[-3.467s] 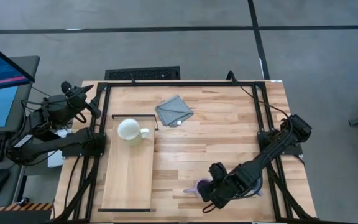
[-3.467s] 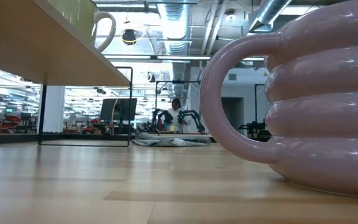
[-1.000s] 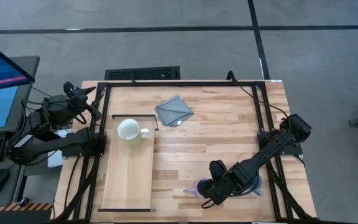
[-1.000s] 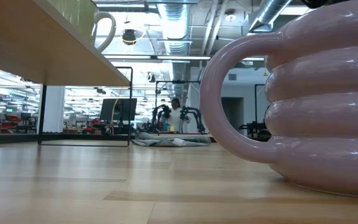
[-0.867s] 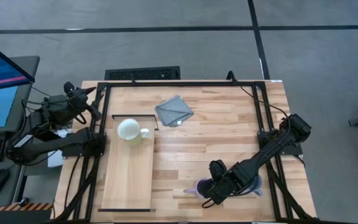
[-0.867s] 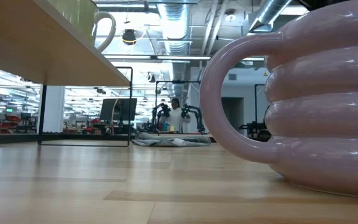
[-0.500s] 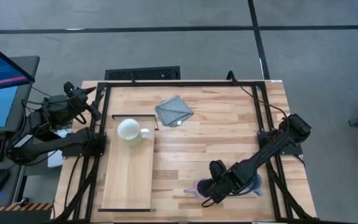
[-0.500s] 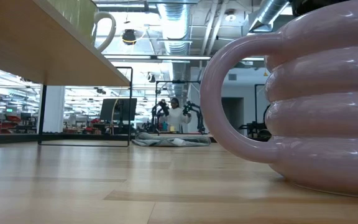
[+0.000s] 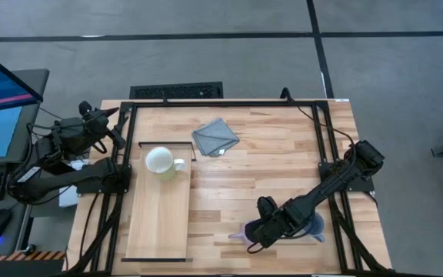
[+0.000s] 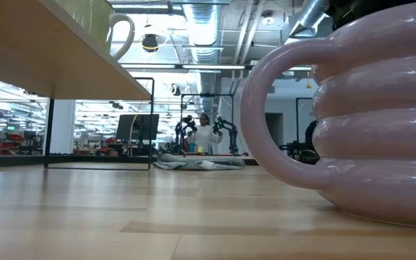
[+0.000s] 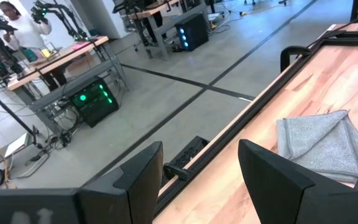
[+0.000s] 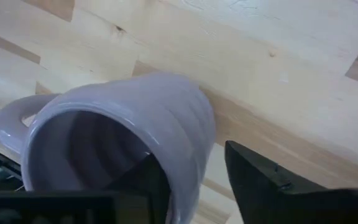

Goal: Stack small to large cups/mugs on shelf
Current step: Put the purple mug on the shelf

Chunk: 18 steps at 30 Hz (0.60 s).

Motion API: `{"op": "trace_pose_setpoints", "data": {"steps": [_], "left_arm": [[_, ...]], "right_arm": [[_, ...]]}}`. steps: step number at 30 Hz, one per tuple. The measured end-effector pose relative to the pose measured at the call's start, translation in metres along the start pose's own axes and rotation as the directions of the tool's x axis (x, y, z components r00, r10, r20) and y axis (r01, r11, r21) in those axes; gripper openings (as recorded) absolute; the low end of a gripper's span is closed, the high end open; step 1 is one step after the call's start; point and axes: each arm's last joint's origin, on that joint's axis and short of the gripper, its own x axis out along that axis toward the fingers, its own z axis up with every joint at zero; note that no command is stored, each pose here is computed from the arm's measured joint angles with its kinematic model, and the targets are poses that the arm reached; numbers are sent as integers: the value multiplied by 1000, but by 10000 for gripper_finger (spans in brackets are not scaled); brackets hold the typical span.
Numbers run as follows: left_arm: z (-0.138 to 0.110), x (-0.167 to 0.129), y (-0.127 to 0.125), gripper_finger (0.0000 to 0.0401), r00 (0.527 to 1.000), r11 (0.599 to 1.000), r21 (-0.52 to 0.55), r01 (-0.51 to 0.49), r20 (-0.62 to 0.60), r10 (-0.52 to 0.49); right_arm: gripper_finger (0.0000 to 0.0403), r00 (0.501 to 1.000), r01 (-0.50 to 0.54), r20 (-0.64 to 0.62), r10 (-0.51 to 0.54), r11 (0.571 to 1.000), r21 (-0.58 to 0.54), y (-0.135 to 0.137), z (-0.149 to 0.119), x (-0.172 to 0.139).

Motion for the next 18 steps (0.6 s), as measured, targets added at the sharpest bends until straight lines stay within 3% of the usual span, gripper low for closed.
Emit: {"op": "trace_pose_setpoints", "data": {"steps": [7, 18], "left_arm": [[0, 0, 0, 203, 1000, 1000, 0, 0, 0, 0], [-3, 0, 0, 203, 1000, 1000, 5, 4, -24, -3]], "right_arm": [[114, 1000, -17, 9, 17, 1000, 1, 2, 0, 0], [102, 1000, -21, 12, 21, 1000, 4, 2, 0, 0]]}}
